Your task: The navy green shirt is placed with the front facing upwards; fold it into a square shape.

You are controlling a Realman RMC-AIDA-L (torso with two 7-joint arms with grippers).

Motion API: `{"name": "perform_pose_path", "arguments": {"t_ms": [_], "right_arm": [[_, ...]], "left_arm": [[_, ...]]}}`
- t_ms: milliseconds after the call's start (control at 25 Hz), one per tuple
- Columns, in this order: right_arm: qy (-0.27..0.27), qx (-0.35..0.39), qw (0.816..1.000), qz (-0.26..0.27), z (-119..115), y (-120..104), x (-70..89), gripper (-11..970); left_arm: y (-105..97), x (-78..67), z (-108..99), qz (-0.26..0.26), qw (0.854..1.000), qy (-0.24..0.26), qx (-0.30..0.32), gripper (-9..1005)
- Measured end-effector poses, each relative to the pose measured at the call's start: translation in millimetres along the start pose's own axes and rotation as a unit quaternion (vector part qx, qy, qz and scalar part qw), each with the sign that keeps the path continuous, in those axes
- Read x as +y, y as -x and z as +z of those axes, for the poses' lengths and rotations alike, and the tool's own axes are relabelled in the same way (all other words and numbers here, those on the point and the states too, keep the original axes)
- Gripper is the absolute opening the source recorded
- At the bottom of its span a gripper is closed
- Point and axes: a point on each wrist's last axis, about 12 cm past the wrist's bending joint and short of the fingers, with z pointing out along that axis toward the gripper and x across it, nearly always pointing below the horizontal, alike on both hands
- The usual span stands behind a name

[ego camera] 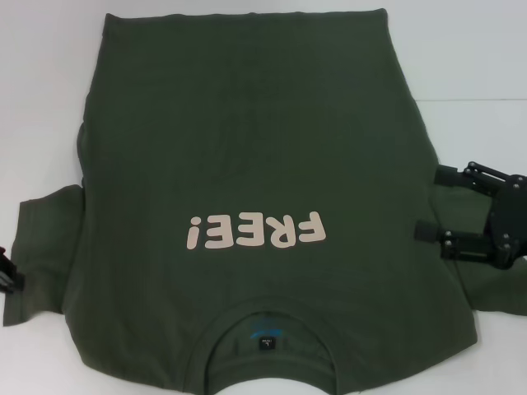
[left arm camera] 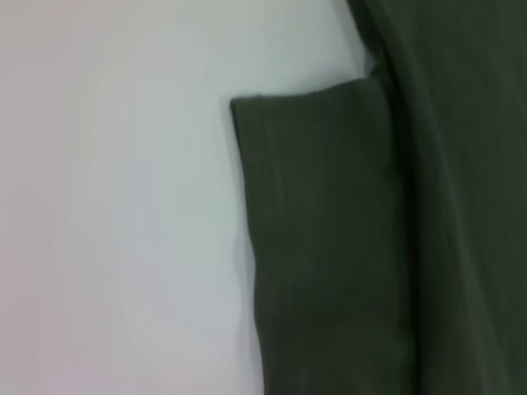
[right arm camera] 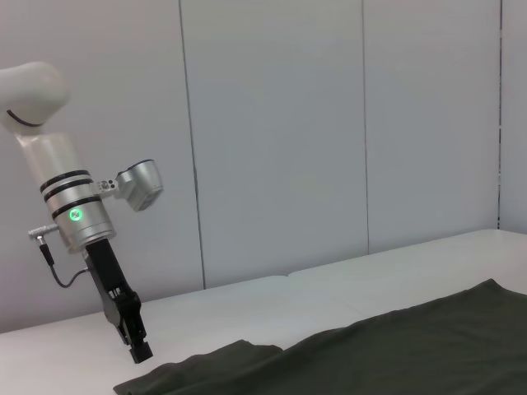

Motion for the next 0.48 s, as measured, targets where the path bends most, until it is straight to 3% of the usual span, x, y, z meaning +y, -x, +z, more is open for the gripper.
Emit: {"name": "perform_pose_path", "arguments": {"t_ms": [480], "right_arm": [[0.003,0.002,1.000,-0.009,2.8,0.6,-0.6,945]], "left_arm": [[-6.0,2.7,2.5,-0.026,0.999,0.015,0.027,319]]}}
